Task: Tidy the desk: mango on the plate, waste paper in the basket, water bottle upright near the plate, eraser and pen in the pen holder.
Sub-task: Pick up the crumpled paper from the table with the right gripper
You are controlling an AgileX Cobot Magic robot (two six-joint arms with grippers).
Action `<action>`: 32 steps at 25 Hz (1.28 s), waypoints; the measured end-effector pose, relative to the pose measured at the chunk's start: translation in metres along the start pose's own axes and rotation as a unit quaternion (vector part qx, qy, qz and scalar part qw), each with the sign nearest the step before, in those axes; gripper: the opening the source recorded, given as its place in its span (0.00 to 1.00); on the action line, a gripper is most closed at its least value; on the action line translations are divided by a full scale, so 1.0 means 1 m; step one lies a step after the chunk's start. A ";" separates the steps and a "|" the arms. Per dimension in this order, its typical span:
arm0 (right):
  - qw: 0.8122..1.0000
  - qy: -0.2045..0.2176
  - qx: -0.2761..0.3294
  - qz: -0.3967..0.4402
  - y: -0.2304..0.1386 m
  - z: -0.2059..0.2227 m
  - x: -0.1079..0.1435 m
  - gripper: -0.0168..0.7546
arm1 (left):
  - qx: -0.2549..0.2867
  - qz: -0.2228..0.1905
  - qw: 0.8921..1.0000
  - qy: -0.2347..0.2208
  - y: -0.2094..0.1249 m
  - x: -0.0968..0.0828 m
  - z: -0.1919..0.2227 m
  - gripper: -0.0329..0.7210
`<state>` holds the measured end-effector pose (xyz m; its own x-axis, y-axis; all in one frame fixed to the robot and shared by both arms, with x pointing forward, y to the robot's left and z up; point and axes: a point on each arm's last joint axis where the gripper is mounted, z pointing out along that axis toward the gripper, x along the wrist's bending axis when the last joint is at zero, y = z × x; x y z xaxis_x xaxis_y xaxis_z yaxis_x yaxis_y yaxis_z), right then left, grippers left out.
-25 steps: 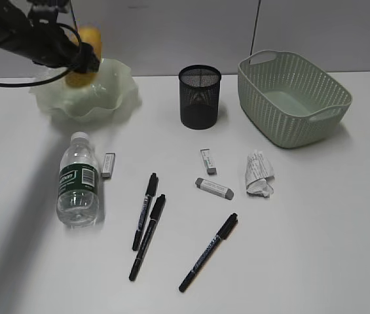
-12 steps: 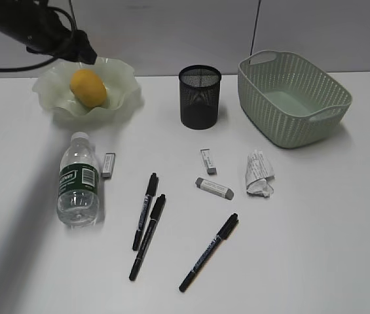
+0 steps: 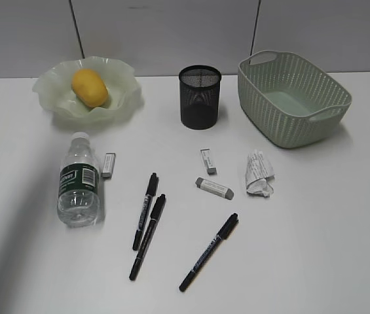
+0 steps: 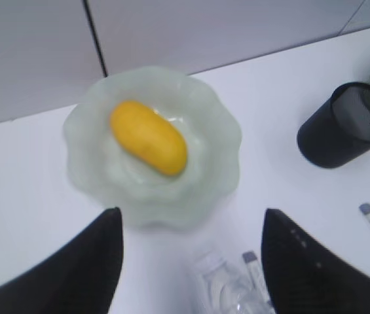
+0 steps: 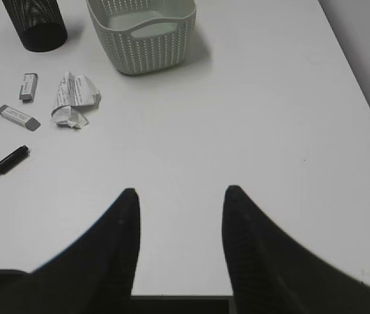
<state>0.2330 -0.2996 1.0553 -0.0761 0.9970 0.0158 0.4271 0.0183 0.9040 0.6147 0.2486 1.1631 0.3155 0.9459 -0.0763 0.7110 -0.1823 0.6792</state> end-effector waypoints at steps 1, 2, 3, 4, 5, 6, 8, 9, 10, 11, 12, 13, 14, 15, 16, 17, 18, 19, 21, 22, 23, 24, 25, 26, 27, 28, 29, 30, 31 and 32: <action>1.000 0.000 0.005 0.000 0.001 0.001 0.000 0.46 | 0.009 -0.002 1.000 0.014 -0.003 0.002 -0.014 0.71; 1.000 0.000 0.010 0.000 0.002 0.003 0.000 0.47 | 0.027 -0.003 0.999 0.029 -0.007 0.004 -0.024 0.71; 1.000 0.000 0.018 0.000 0.003 0.005 0.000 0.47 | 0.045 0.001 0.998 0.051 -0.012 0.008 -0.036 0.71; 1.000 0.000 0.024 0.000 0.005 0.007 0.000 0.47 | 0.059 -0.002 0.996 0.066 -0.015 0.011 -0.044 0.71; 1.000 -0.001 0.030 0.000 0.007 0.008 0.000 0.48 | 0.063 -0.006 0.995 0.082 -0.018 0.015 -0.051 0.71; 0.999 0.002 0.038 0.001 0.009 0.010 0.001 0.48 | 0.066 -0.011 0.993 0.100 -0.021 0.019 -0.058 0.71; 0.998 0.005 0.058 0.004 0.017 0.014 0.002 0.48 | 0.068 -0.028 0.990 0.119 -0.030 0.022 -0.069 0.71; 0.998 0.006 0.068 0.007 0.022 0.017 0.002 0.48 | 0.072 -0.032 0.990 0.119 -0.035 0.022 -0.072 0.71; 0.997 0.015 0.080 0.015 0.029 0.020 0.004 0.49 | 0.073 -0.036 0.989 0.120 -0.042 0.020 -0.078 0.71; 0.995 0.024 0.091 0.022 0.036 0.024 0.006 0.50 | 0.082 -0.039 0.989 0.120 -0.051 0.019 -0.080 0.71; 0.993 0.035 0.110 0.031 0.046 0.030 0.009 0.54 | 0.084 -0.040 0.988 0.119 -0.058 0.016 -0.084 0.71; 0.991 0.046 0.121 0.040 0.056 0.034 0.011 0.58 | 0.092 -0.042 0.988 0.118 -0.069 0.013 -0.087 0.71; 0.988 0.053 0.135 0.046 0.064 0.040 0.013 0.63 | 0.096 -0.041 0.987 0.121 -0.079 0.011 -0.092 0.71; 0.985 0.058 0.152 0.052 0.073 0.049 0.014 0.69 | 0.113 -0.045 0.986 0.115 -0.093 0.008 -0.091 0.71; 0.981 0.062 0.176 0.055 0.082 0.062 0.015 0.74 | 0.115 -0.046 0.986 0.115 -0.104 0.004 -0.096 0.71; 0.977 0.068 0.192 0.056 0.088 0.071 0.017 0.76 | 0.118 -0.044 0.985 0.118 -0.115 0.002 -0.102 0.71; 0.974 0.077 0.206 0.054 0.096 0.080 0.019 0.77 | 0.130 -0.048 0.984 0.112 -0.130 -0.002 -0.102 0.71; 0.968 0.090 0.227 0.054 0.102 0.093 0.021 0.78 | 0.129 -0.048 0.984 0.112 -0.141 -0.005 -0.108 0.71; 0.955 0.118 0.266 0.058 0.110 0.121 0.027 0.76 | 0.130 -0.048 0.984 0.112 -0.164 -0.012 -0.117 0.71; 0.948 0.135 0.282 0.063 0.113 0.133 0.030 0.75 | 0.131 -0.051 0.984 0.105 -0.178 -0.017 -0.120 0.71; 0.942 0.146 0.295 0.067 0.115 0.145 0.033 0.75 | 0.125 -0.053 0.985 0.102 -0.188 -0.020 -0.124 0.71; 0.937 0.159 0.304 0.071 0.117 0.154 0.036 0.75 | 0.112 -0.054 0.987 0.099 -0.199 -0.025 -0.130 0.71; 0.931 0.167 0.318 0.068 0.117 0.167 0.040 0.75 | 0.100 -0.055 0.989 0.096 -0.214 -0.030 -0.135 0.71; 0.926 0.173 0.329 0.063 0.116 0.178 0.046 0.75 | 0.072 -0.052 0.991 0.098 -0.226 -0.036 -0.146 0.71; 0.924 0.178 0.333 0.057 0.115 0.186 0.052 0.75 | 0.058 -0.051 0.992 0.098 -0.237 -0.039 -0.150 0.71; 0.923 0.180 0.337 0.053 0.112 0.194 0.058 0.75 | 0.038 -0.049 0.993 0.099 -0.250 -0.043 -0.156 0.71; 0.922 0.180 0.339 0.048 0.109 0.204 0.069 0.75 | 0.032 -0.048 0.993 0.100 -0.263 -0.046 -0.156 0.71; 0.923 0.174 0.340 0.046 0.106 0.211 0.076 0.74 | 0.019 -0.046 0.994 0.102 -0.273 -0.048 -0.159 0.71; 0.924 0.164 0.342 0.045 0.103 0.218 0.083 0.74 | -0.004 -0.042 0.994 0.105 -0.285 -0.052 -0.165 0.71; 0.924 0.153 0.348 0.044 0.099 0.228 0.093 0.74 | -0.018 -0.040 0.993 0.107 -0.294 -0.054 -0.168 0.71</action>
<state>0.4739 -0.1883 1.0490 -0.2178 0.9311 0.2925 0.9121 0.0875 0.4006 0.2831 0.2958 1.0896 0.1156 0.9930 0.0237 0.7036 -0.0987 0.7037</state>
